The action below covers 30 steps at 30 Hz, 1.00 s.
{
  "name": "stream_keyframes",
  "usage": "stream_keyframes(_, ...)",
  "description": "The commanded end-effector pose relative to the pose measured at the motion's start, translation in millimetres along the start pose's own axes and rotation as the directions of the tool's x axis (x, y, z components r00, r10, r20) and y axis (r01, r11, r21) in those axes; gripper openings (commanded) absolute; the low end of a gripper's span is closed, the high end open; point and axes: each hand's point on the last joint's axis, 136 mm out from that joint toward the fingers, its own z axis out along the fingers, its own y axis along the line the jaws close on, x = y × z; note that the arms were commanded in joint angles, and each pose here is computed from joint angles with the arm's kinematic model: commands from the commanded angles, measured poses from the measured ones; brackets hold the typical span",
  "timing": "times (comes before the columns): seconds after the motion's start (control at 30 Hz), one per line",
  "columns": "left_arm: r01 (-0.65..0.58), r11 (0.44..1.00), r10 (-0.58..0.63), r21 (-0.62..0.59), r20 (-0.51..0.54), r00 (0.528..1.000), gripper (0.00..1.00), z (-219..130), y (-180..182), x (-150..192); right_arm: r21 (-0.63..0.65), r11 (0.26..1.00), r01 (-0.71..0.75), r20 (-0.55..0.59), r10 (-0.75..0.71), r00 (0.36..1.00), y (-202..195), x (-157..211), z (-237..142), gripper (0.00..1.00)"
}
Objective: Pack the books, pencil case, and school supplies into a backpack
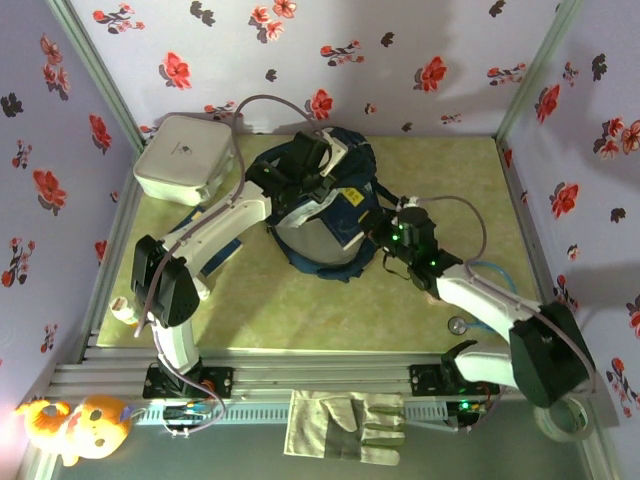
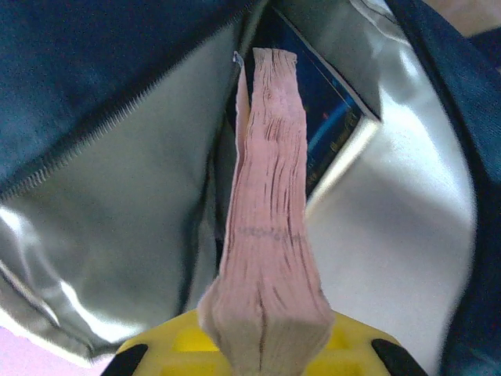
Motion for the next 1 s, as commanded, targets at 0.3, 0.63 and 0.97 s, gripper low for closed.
stream_keyframes(0.3,0.097,0.994,-0.104,0.042,0.256,0.961,0.0,-51,4,-73,0.04,0.987,-0.158,0.157,0.15,0.976,-3,-33,74,0.09)
stream_keyframes(0.63,0.111,0.992,-0.122,0.059,0.236,0.964,0.0,-48,1,-70,0.124,0.972,-0.202,0.024,0.2,0.979,-25,-7,154,0.21)
stream_keyframes(0.97,0.14,0.989,-0.149,0.053,0.211,0.966,0.0,-42,7,-64,0.055,0.97,-0.239,-0.039,0.241,0.97,-17,2,160,0.49)
